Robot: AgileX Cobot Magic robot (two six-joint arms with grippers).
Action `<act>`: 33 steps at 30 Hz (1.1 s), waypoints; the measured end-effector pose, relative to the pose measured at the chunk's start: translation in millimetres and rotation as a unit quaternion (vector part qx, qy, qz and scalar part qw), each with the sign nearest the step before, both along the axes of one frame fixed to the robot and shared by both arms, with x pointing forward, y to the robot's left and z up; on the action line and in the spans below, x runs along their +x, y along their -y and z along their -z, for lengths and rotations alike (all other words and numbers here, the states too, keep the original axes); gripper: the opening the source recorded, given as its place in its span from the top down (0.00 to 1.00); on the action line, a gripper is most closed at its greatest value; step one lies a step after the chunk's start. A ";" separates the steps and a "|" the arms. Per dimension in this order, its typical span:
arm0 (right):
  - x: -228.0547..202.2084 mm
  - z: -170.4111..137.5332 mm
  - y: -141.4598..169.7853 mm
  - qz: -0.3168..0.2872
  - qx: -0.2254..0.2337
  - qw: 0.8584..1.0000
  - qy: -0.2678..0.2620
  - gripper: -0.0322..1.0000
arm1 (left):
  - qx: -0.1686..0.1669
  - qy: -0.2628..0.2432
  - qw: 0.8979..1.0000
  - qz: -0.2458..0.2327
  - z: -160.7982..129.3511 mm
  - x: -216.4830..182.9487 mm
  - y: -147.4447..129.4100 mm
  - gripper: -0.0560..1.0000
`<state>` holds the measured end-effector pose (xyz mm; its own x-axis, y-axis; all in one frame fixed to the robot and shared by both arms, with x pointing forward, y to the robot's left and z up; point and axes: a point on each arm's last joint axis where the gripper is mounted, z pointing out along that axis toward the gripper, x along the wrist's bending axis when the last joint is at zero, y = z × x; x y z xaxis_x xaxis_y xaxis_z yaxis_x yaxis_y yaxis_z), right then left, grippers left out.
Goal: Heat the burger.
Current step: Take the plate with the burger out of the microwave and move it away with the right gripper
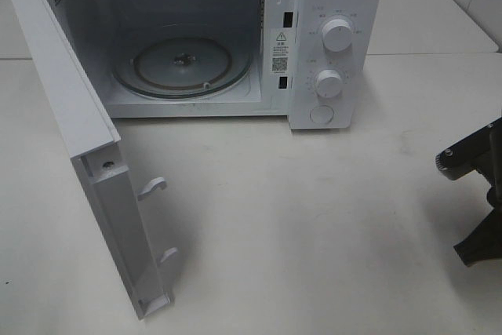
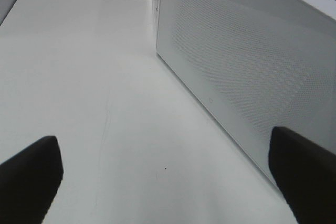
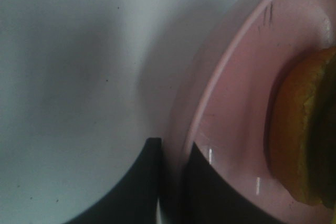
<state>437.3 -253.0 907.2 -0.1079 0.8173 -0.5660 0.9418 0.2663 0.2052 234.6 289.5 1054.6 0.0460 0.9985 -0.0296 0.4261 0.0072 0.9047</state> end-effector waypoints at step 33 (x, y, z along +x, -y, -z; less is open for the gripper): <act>35.3 37.7 4.9 0.007 0.005 1.000 -0.012 0.56 | 0.000 0.000 1.000 0.000 0.0 0.0 0.0 0.01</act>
<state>472.5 -257.9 869.5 -0.1102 0.8246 -0.5548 0.9500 0.2515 0.1851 234.6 289.5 1054.6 0.0460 0.9985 -0.0296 0.4261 0.0072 0.9047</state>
